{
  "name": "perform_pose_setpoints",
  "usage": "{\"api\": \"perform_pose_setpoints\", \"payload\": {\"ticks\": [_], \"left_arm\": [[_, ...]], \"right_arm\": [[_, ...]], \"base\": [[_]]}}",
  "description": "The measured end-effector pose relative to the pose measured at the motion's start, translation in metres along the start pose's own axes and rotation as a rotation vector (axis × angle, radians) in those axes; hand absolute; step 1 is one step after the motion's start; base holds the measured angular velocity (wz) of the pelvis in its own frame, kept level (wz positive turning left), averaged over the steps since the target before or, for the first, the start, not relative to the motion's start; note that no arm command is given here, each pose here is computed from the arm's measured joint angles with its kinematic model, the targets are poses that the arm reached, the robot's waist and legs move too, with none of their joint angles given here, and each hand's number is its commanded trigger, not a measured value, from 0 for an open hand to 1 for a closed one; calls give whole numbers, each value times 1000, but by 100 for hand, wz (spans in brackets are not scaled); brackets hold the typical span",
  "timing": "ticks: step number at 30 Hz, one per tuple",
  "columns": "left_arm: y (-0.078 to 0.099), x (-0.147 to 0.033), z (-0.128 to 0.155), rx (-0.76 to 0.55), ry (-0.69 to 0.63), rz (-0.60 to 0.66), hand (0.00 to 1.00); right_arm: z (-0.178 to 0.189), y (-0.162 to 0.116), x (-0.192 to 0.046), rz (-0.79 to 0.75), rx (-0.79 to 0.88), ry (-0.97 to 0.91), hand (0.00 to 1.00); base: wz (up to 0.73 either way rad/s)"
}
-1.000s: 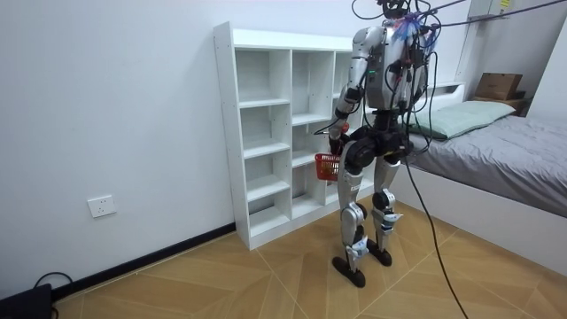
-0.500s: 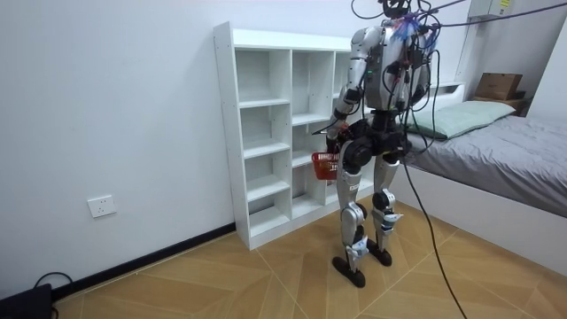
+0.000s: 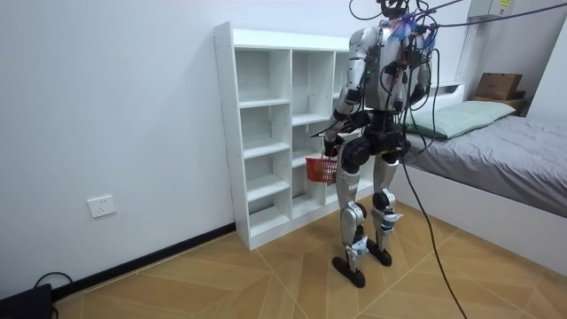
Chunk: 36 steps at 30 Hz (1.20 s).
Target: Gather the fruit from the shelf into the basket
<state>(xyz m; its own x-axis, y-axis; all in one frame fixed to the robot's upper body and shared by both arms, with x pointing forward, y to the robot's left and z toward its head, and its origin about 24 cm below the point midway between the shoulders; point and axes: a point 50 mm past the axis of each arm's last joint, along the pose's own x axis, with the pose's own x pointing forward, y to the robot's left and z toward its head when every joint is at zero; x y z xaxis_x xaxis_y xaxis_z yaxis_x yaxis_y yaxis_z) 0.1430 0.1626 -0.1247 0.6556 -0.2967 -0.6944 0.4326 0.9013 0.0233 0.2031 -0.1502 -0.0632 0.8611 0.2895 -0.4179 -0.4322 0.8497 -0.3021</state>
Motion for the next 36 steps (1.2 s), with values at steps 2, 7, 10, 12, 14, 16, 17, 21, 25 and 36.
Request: {"api": "perform_pose_setpoints", "payload": {"ticks": [2,7,10,12,14,16,17,21,25,36], "left_arm": [[1,-1,-1,-2,1,7,100],[2,-1,0,0,-2,9,100],[2,-1,0,0,-1,8,100],[1,-2,-3,-3,5,6,100],[0,-3,-5,-6,11,6,100],[-1,-5,-8,-9,19,4,100],[-1,-5,-9,-11,24,4,100],[0,-6,-10,-16,24,9,100],[3,-7,-10,-36,20,29,100],[6,-14,-21,-73,45,48,100]], "right_arm": [[-1,-1,0,-13,4,3,0],[-2,-4,-2,-21,4,6,0],[-3,-8,-3,-32,-3,6,0],[-3,-14,-4,-63,4,6,0],[-4,-17,-4,-87,7,7,0],[-4,-19,-4,-106,11,5,0],[-4,-20,-5,-117,14,4,0],[-8,-22,-9,-146,23,13,0],[-8,-23,-10,-157,53,10,0],[-9,-26,-12,-206,92,9,0]], "base": [[0],[0],[0],[0],[0],[-3],[-5],[-5],[0],[0]]}}
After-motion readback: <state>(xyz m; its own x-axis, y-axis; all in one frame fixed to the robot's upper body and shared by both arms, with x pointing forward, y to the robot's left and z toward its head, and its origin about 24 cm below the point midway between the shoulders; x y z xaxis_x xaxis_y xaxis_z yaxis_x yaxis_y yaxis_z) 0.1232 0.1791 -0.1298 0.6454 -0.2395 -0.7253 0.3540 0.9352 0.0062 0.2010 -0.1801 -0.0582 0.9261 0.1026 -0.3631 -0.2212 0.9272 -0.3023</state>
